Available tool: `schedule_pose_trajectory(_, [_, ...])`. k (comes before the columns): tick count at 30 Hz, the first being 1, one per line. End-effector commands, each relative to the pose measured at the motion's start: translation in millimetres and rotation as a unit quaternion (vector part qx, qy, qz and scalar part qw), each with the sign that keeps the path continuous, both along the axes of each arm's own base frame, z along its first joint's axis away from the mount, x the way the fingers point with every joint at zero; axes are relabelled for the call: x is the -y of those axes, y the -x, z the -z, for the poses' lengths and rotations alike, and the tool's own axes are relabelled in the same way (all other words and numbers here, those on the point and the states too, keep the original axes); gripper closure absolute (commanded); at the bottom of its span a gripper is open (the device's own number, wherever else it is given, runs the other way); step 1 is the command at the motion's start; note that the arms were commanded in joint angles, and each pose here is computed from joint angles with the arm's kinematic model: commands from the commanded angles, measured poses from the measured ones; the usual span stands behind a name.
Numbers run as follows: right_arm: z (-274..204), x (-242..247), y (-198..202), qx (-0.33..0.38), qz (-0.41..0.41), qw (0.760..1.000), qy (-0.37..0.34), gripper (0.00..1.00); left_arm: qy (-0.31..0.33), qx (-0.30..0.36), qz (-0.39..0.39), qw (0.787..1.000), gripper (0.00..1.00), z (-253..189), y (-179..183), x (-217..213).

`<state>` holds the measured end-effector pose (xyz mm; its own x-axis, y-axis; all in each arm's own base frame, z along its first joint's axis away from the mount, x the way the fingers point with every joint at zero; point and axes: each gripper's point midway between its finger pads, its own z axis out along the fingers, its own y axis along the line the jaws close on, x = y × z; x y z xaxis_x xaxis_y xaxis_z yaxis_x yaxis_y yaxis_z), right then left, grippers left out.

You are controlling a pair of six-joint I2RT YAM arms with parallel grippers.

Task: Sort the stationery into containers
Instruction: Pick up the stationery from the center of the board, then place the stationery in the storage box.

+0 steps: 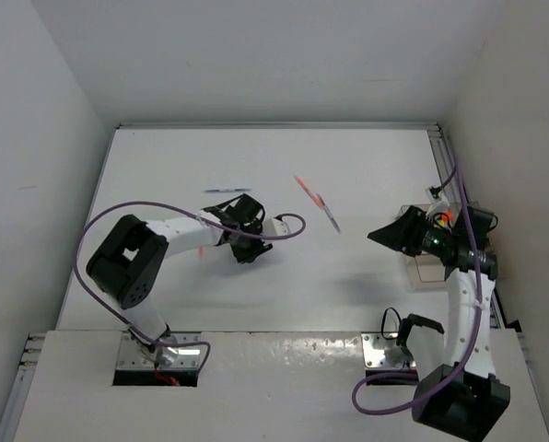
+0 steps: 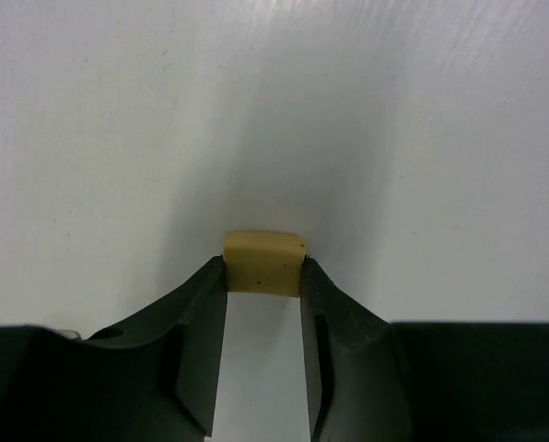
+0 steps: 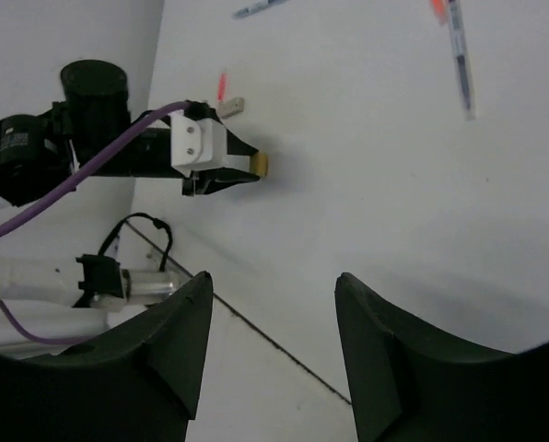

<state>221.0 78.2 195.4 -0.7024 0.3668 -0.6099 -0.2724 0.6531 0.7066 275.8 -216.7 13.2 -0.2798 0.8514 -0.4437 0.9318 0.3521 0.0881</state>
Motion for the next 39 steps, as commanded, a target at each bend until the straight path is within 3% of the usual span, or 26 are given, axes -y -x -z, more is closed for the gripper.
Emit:
schedule_pose_trajectory(1, [8.5,-6.7,-3.8,-0.060,0.027,0.995,-0.079,0.45,0.072,0.023,0.008,0.997,0.70,-36.9,-0.8,21.3])
schedule_pose_trajectory(4, [15.2,-22.7,1.8,-0.103,0.015,0.986,-0.134,0.46,0.211,0.043,0.044,0.975,0.71,-113.5,13.1,48.9])
schedule_pose_trajectory(6, [11.3,-38.2,1.3,-0.102,-0.007,0.983,-0.155,0.43,0.299,0.077,0.091,0.947,0.71,-174.9,24.7,67.7])
schedule_pose_trajectory(9, [2.9,-58.2,-1.5,-0.092,-0.032,0.981,-0.167,0.36,0.360,0.018,0.113,0.926,0.69,-215.4,39.8,85.0])
schedule_pose_trajectory(13, [-12.5,-84.5,-6.5,-0.084,-0.072,0.981,-0.157,0.25,0.427,-0.007,0.119,0.896,0.70,-251.8,48.2,101.1])
schedule_pose_trajectory(19, [-48.3,-123.8,-1.4,-0.051,-0.142,0.973,-0.172,0.22,0.451,-0.013,0.125,0.884,0.73,-278.5,45.6,113.4])
schedule_pose_trajectory(31, [-53.2,-136.5,-21.2,-0.089,-0.136,0.967,-0.195,0.24,0.459,-0.018,0.146,0.876,0.73,-292.6,52.9,128.1])
schedule_pose_trajectory(39, [-62.9,-144.1,-26.5,-0.089,-0.145,0.966,-0.197,0.25,0.445,-0.019,0.151,0.883,0.74,-282.9,52.4,137.0])
